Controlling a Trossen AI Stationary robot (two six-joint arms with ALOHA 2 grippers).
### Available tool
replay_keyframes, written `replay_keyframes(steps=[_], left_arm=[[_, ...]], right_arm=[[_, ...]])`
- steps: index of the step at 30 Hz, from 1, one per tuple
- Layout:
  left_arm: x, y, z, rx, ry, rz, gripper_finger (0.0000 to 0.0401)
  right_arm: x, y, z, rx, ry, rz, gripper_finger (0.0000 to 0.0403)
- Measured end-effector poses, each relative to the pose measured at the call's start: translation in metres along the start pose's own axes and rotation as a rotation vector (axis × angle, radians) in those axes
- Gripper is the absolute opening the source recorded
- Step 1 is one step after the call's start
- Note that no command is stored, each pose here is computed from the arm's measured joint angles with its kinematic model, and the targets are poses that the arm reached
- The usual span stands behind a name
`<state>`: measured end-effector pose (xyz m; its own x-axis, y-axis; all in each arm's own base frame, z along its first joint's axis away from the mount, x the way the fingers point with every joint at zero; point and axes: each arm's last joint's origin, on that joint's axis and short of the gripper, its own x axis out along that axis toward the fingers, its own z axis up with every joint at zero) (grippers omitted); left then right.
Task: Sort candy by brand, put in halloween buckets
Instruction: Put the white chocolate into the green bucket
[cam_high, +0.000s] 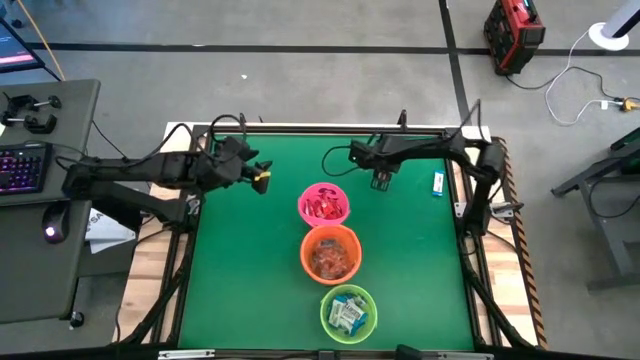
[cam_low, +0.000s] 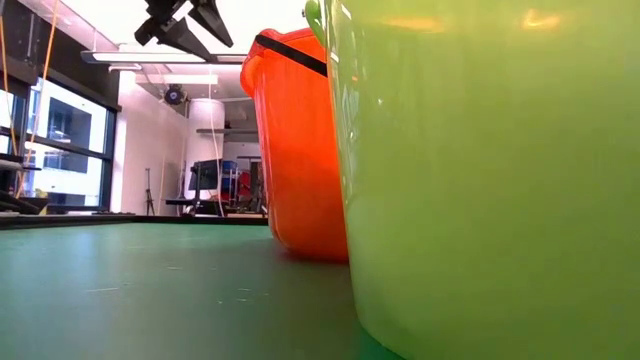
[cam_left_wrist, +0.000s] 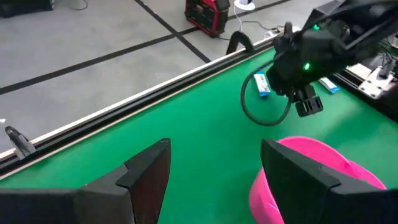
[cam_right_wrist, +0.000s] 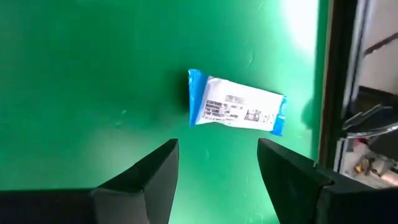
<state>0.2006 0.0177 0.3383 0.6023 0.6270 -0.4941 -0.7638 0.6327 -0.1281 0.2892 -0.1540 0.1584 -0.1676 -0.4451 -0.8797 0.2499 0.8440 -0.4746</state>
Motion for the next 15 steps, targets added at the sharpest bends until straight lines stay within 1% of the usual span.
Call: replay_keyframes(steps=[4,9,15], left_arm=[[0.003,0.004,0.002,-0.015,0.009,0.007,0.0239],[0.006,0.007,0.004,-0.03,0.02,0.011,0.0239],[0.008,0.009,0.005,-0.038,0.018,0.022,0.0239]], right_arm=[[0.014,0.005,0.004,-0.004,0.034,-0.004,0.0211],[0.014,0.007,0.009,0.052,-0.009,-0.008,0.0211],[0.017,0.011,0.014,0.079,-0.029,-0.01,0.0211]])
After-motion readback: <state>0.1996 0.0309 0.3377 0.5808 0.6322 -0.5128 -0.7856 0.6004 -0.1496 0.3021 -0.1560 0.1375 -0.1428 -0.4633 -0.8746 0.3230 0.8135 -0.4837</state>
